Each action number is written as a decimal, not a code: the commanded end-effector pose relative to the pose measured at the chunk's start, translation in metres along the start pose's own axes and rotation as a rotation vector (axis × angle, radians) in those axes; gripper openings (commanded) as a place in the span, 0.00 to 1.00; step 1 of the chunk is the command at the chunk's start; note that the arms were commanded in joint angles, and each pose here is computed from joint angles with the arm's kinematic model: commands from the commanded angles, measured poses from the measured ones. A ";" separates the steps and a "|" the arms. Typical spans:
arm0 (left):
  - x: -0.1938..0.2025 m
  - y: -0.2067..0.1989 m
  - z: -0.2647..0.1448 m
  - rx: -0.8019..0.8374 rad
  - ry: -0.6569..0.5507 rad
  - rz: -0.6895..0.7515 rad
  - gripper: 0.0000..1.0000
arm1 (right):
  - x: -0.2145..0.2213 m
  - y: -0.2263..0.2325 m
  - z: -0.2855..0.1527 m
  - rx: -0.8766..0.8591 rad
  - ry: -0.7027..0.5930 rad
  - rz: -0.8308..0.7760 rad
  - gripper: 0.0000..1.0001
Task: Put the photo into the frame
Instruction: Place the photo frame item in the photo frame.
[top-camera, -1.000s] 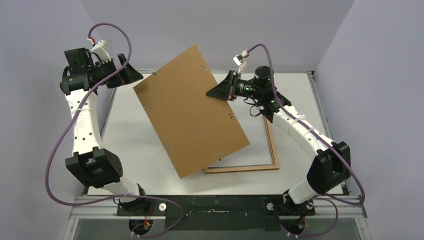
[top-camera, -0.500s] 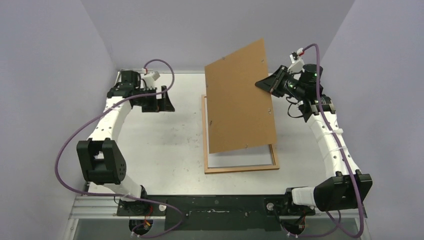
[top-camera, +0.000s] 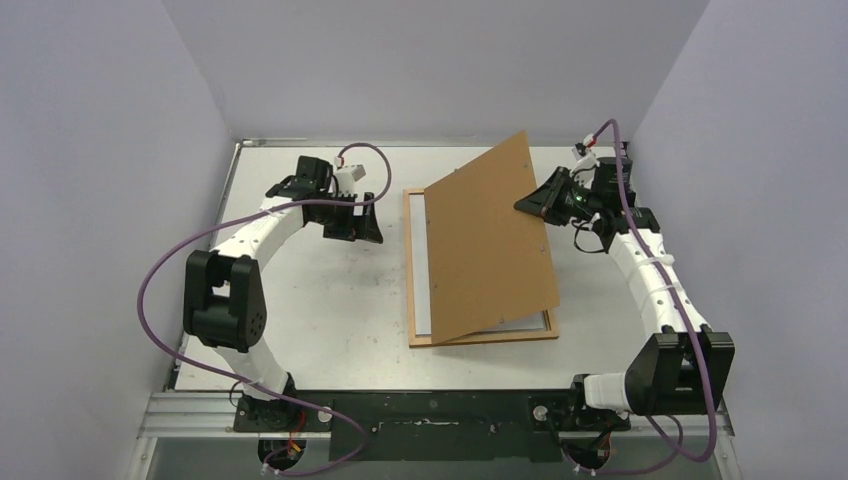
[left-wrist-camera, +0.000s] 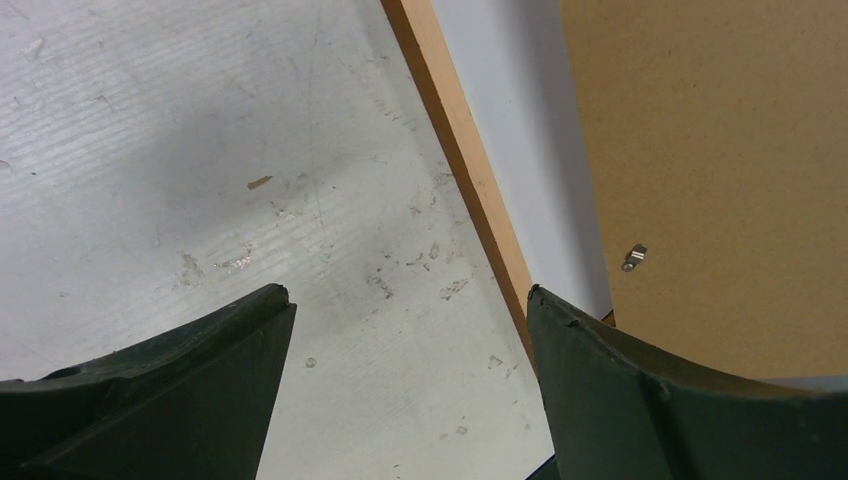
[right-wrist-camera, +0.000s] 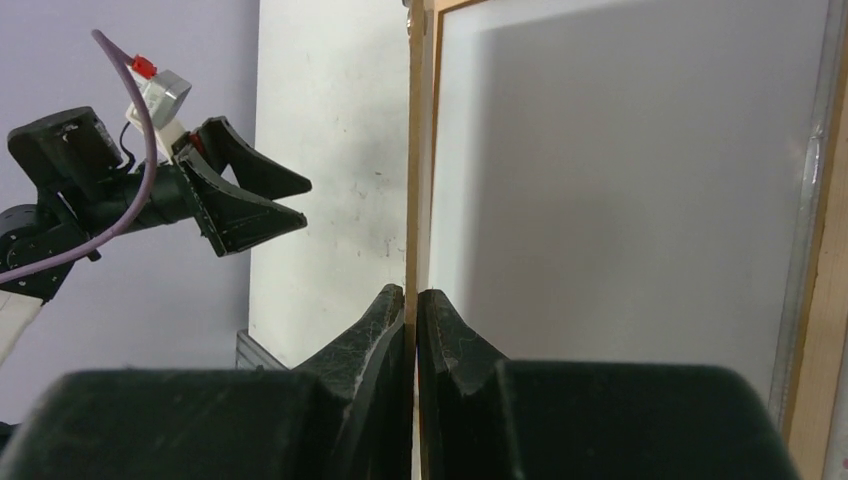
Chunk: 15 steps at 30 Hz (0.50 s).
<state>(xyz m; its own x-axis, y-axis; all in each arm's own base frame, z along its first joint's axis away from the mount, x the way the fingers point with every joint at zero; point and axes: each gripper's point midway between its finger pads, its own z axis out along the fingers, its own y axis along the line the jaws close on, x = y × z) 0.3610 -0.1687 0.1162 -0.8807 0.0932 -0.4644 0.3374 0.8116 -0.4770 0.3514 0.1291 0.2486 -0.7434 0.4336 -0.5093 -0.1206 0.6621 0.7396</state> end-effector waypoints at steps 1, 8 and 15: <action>-0.013 0.005 -0.002 -0.019 -0.056 0.026 0.83 | -0.017 0.023 0.005 -0.125 -0.043 -0.052 0.05; -0.006 0.006 -0.002 -0.025 -0.044 0.037 0.73 | -0.018 0.018 0.016 -0.150 -0.030 -0.045 0.05; 0.003 0.009 0.000 -0.024 -0.016 0.037 0.65 | -0.021 0.013 0.031 -0.185 -0.020 -0.027 0.05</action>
<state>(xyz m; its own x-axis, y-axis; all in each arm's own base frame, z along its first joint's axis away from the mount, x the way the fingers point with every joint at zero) 0.3579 -0.1625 0.1042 -0.8843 0.1016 -0.4558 0.3304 0.8259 -0.4569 0.3750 0.1384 0.2310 -0.7584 0.4277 -0.4918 -0.1549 0.6146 0.7735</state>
